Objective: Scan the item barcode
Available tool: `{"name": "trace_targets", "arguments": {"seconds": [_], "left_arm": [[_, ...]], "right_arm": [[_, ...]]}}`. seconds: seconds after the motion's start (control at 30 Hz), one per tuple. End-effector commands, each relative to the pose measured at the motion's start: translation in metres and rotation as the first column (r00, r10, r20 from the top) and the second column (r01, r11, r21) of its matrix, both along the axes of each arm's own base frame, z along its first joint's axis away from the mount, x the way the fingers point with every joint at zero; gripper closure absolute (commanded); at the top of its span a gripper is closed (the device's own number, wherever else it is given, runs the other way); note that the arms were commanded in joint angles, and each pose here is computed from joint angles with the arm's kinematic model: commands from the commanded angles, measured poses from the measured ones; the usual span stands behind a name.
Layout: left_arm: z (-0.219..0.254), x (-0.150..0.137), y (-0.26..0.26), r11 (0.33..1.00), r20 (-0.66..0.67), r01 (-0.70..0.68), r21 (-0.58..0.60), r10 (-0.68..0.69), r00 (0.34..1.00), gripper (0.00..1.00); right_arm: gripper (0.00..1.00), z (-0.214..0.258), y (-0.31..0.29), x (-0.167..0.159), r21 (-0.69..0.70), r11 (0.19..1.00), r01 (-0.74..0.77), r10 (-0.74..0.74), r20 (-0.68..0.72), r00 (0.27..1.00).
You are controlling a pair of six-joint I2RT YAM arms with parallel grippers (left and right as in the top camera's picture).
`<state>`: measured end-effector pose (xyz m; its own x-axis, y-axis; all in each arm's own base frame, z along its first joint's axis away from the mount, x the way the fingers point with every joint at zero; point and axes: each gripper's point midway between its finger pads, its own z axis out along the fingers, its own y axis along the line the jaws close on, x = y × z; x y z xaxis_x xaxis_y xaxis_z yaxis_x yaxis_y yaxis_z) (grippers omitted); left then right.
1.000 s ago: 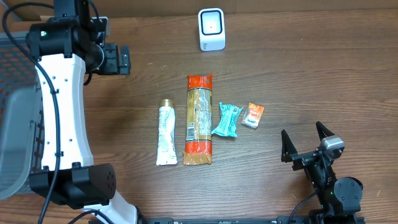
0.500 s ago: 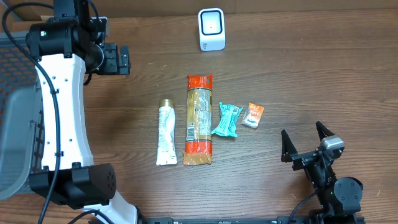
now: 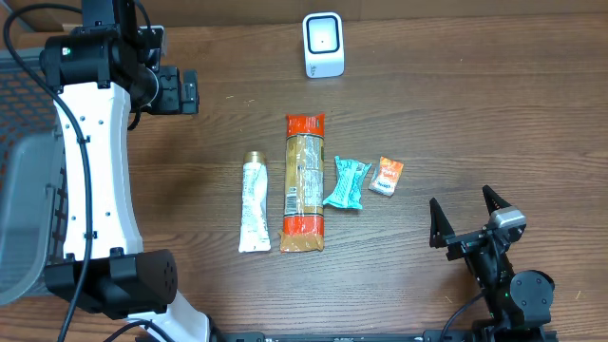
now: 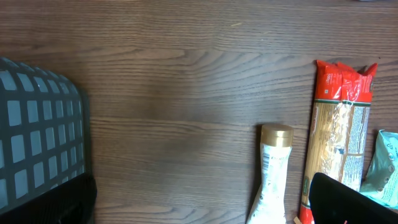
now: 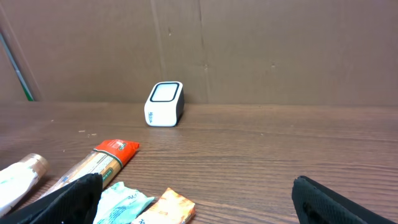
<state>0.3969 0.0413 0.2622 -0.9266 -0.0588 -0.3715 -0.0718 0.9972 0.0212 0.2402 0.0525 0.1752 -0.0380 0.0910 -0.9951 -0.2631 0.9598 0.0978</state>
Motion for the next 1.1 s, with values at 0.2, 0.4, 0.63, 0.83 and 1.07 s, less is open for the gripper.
{"name": "trace_targets", "arguments": {"seconds": [0.2,0.4,0.63,0.83,1.07], "left_arm": [[-0.004,0.001,0.002,1.0,-0.013,0.014,0.014,-0.014,1.0,0.0],[-0.004,0.001,0.002,1.0,-0.013,0.014,0.014,-0.014,1.0,0.0],[-0.004,0.001,0.002,1.0,-0.013,0.014,0.014,-0.014,1.0,0.0],[-0.004,0.001,0.002,1.0,-0.013,0.014,0.014,-0.014,1.0,0.0],[-0.004,0.001,0.002,1.0,-0.013,0.014,0.014,-0.014,1.0,0.0]], "right_arm": [[0.0,-0.002,0.0,0.0,0.0,1.0,0.002,-0.002,0.005,1.0],[0.0,-0.001,0.0,0.0,0.001,1.0,0.002,-0.002,0.006,1.0],[0.0,0.003,0.0,0.0,0.002,1.0,0.001,-0.002,0.025,1.0],[0.0,-0.002,0.011,-0.003,0.027,0.998,-0.065,0.065,-0.002,0.998],[0.0,-0.009,0.025,-0.006,0.038,0.988,-0.147,0.149,-0.048,0.988]]}}
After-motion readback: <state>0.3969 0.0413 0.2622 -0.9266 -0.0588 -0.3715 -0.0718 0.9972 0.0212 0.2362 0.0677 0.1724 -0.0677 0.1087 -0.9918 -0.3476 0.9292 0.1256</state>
